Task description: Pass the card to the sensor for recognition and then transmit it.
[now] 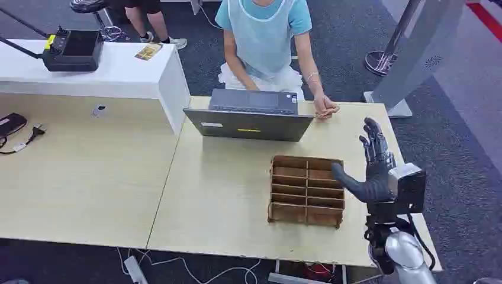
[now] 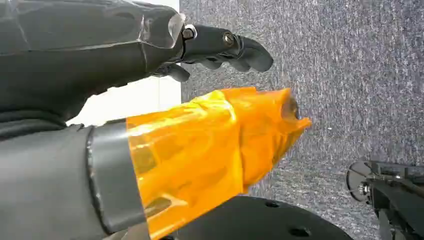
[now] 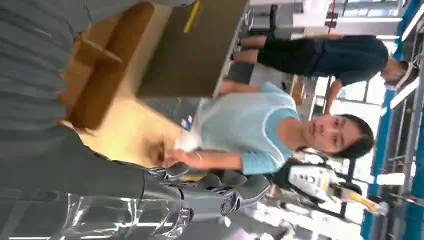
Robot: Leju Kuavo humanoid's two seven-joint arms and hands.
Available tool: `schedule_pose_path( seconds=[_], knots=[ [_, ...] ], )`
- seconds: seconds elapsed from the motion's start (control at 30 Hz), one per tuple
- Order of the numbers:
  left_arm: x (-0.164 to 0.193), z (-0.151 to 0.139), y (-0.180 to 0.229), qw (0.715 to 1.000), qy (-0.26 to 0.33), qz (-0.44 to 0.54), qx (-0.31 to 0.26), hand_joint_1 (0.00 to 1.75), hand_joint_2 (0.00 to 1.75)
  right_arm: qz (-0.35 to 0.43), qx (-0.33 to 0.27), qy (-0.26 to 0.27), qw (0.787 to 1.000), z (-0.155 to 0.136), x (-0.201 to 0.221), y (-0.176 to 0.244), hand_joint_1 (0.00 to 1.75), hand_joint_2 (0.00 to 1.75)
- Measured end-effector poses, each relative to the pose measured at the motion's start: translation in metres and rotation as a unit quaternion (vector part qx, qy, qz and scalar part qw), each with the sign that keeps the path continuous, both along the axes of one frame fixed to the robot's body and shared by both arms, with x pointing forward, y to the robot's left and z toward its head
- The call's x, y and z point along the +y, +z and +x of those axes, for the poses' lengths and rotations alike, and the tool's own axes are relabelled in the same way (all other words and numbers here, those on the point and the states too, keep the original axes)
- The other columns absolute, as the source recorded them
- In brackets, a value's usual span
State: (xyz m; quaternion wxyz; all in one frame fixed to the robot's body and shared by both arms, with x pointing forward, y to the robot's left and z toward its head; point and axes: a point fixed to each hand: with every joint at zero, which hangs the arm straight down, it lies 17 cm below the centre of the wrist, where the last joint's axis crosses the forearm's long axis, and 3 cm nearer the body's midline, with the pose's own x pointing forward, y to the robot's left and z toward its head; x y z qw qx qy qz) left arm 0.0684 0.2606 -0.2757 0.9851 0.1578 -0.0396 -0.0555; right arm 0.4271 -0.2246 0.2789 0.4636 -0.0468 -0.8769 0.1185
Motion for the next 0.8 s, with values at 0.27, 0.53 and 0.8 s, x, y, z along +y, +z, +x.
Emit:
schedule_pose_path(
  seconds=[0.27, 0.53, 0.8],
  knots=[
    [-0.004, 0.001, 0.000, 1.000, -0.007, -0.010, 0.000, 0.00, 0.00, -0.114, -0.096, -0.095, 0.984, 0.025, -0.002, 0.065, 0.00, 1.75],
    [-0.008, 0.002, -0.001, 1.000, -0.018, -0.017, -0.001, 0.00, 0.00, -0.173, -0.175, -0.144, 0.958, 0.036, 0.011, 0.131, 0.00, 1.75],
    [-0.012, 0.007, 0.000, 0.998, -0.059, -0.022, -0.002, 0.00, 0.00, -0.287, -0.245, -0.274, 0.885, 0.058, 0.006, 0.194, 0.00, 1.75]
  ],
)
